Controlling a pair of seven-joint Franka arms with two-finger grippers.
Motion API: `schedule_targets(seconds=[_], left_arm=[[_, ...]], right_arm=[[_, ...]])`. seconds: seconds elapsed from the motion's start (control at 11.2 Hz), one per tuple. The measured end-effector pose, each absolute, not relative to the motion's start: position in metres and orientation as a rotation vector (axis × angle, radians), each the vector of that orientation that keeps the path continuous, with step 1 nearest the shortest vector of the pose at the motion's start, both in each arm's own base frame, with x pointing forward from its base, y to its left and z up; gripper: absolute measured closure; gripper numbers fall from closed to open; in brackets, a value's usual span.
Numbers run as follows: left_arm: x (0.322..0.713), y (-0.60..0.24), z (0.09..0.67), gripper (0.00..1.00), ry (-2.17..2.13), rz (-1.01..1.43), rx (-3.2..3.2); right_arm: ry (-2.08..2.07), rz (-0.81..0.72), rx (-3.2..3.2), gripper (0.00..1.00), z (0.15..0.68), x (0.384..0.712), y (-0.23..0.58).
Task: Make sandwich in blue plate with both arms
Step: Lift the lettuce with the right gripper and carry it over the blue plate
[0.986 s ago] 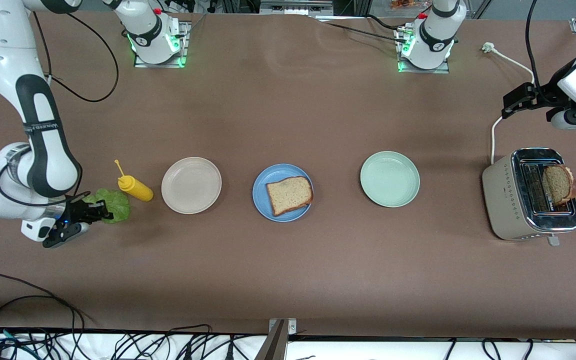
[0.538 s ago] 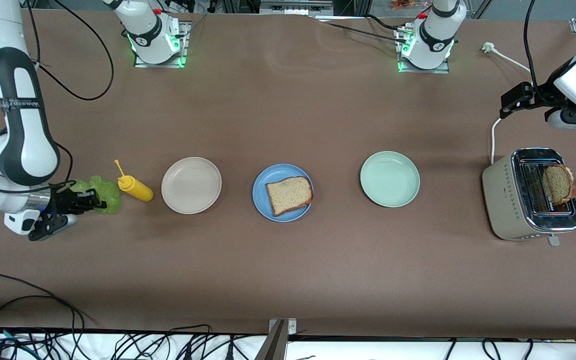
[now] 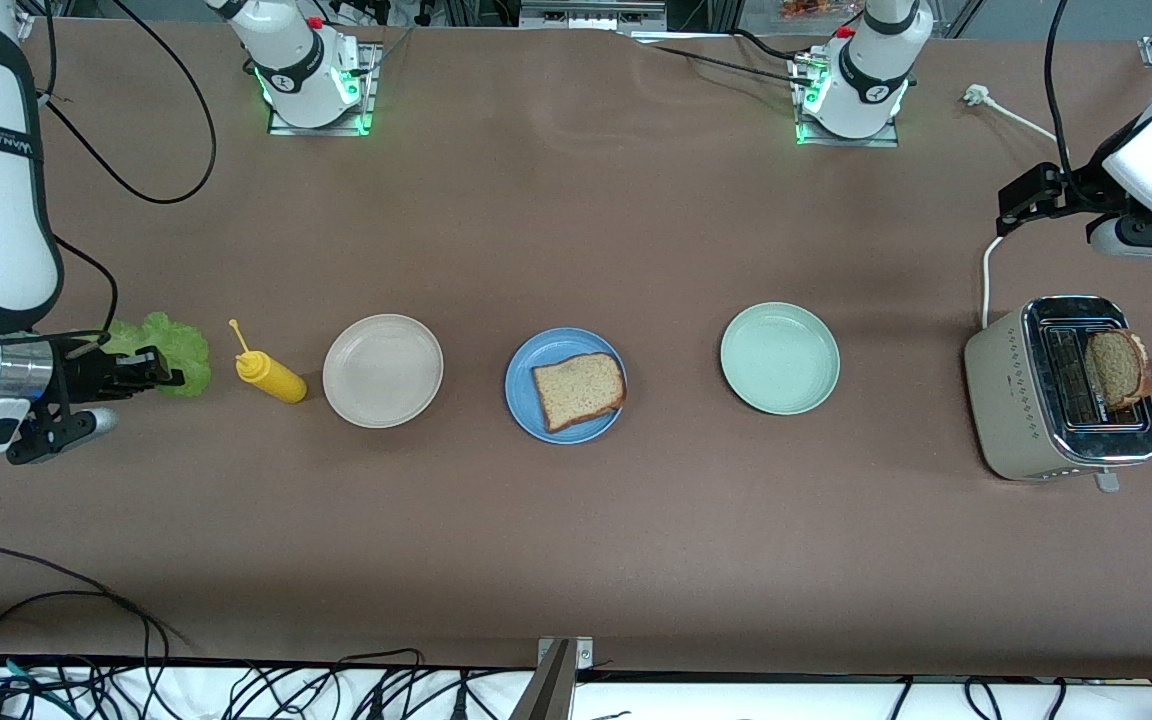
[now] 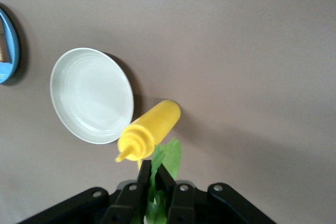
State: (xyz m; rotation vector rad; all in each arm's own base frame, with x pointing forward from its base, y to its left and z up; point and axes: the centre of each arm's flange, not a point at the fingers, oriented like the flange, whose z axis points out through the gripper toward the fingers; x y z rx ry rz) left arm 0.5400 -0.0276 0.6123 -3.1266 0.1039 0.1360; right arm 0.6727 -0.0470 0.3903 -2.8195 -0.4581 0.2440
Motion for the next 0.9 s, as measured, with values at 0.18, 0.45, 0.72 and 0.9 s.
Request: schedule_targets(seconds=[0.18, 0.45, 0.72, 0.9], left_arm=[[0.540, -0.029, 0.613, 0.00, 0.106, 0.135, -3.126], [0.539, -0.031, 0.613, 0.00, 0.113, 0.134, -3.126], [0.539, -0.031, 0.613, 0.00, 0.114, 0.133, -3.126], [0.539, -0.031, 0.613, 0.00, 0.115, 0.132, -3.126]], right_arm=[[-0.404, 0.290, -2.840, 0.93, 0.411, 0.671, -0.024], [-0.289, 0.338, -2.882, 0.93, 0.443, 0.661, 0.041], [-0.111, 0.375, -2.938, 0.93, 0.453, 0.649, 0.134], [0.020, 0.335, -2.969, 0.93, 0.457, 0.639, 0.198]])
